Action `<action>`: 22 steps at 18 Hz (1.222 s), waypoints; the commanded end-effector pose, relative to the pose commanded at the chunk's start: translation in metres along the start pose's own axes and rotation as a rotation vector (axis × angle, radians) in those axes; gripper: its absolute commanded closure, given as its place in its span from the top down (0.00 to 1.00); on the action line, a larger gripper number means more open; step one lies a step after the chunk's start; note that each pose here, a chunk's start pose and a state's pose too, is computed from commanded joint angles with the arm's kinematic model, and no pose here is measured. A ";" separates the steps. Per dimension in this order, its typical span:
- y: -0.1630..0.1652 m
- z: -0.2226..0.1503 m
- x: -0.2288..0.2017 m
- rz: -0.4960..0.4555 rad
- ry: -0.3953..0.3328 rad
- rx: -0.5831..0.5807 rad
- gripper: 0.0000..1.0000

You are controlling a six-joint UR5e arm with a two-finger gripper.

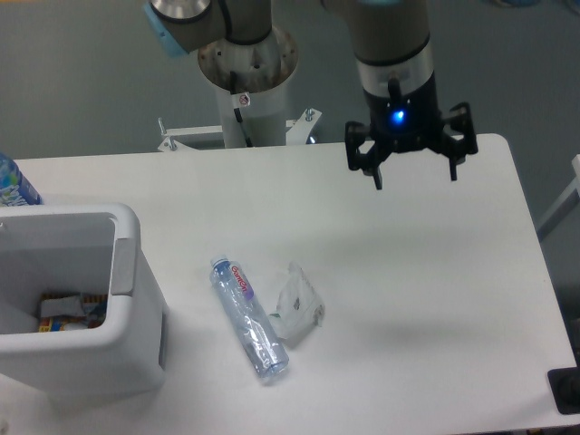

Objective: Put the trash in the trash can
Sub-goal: 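Move the open gripper down over the crumpled clear plastic bag, then lower the gripper onto the plastic bag and close on it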

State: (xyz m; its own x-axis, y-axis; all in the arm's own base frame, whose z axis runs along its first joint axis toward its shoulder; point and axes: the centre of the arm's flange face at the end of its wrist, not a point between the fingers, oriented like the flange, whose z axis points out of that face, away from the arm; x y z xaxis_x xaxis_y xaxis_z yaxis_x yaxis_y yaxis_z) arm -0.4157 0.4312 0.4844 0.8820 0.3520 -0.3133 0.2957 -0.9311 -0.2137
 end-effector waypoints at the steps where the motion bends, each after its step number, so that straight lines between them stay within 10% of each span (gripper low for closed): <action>1: -0.002 0.006 0.008 0.004 0.008 -0.005 1.00; 10: -0.013 0.072 0.075 0.054 0.272 0.005 1.00; 22: -0.024 0.175 0.126 0.050 0.404 -0.107 1.00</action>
State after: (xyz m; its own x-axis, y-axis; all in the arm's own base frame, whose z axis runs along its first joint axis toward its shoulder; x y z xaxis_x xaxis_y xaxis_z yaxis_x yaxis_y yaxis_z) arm -0.3761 0.5147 0.2877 0.9630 0.2598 0.0720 0.2663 -0.9583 -0.1039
